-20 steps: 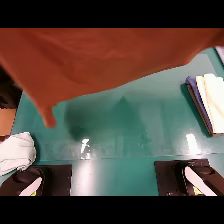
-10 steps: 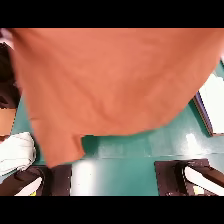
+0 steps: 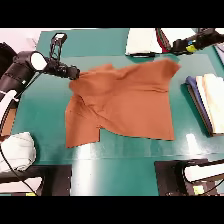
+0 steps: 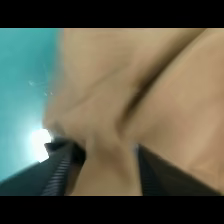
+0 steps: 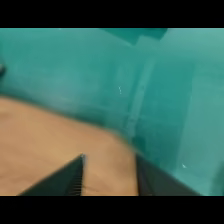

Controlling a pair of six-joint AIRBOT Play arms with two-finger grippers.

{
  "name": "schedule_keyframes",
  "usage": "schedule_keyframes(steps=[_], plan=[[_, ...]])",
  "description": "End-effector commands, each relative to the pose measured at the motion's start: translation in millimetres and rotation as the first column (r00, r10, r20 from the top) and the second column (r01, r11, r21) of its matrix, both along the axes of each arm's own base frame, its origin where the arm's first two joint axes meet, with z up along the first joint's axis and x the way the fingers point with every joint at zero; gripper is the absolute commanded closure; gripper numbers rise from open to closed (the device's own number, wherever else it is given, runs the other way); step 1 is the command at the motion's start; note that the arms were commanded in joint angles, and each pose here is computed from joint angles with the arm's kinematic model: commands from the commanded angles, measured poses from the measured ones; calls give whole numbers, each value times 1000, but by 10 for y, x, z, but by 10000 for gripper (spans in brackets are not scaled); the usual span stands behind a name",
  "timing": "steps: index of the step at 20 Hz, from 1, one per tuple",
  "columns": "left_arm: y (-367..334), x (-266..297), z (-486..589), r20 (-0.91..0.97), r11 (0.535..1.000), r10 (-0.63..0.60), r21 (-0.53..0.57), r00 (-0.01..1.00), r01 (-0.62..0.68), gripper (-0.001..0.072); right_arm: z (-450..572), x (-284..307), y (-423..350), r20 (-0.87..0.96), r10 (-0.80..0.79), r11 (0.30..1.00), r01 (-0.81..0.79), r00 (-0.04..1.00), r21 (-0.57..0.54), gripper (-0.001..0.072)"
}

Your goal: Fold the shirts.

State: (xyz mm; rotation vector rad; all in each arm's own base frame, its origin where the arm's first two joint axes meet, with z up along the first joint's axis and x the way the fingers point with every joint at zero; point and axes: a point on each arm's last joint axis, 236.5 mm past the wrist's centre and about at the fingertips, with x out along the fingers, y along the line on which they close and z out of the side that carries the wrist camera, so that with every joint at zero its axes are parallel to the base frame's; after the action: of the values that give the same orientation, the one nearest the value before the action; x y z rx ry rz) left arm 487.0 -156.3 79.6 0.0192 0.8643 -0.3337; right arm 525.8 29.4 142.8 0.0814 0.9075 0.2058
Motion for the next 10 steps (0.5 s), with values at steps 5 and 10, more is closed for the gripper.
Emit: schedule_keyframes(steps=[5, 10], plan=[[1130, -149, -21, -168, 973, 230, 14, 959, -231, 210, -93, -315, -83, -150, 50, 990, -30, 987, 136, 326], [1508, -873, -670, -381, 955, 293, 72, 877, -288, 210, -999, -1526, -392, -467, -17, 976, 117, 884, 185, 327]])
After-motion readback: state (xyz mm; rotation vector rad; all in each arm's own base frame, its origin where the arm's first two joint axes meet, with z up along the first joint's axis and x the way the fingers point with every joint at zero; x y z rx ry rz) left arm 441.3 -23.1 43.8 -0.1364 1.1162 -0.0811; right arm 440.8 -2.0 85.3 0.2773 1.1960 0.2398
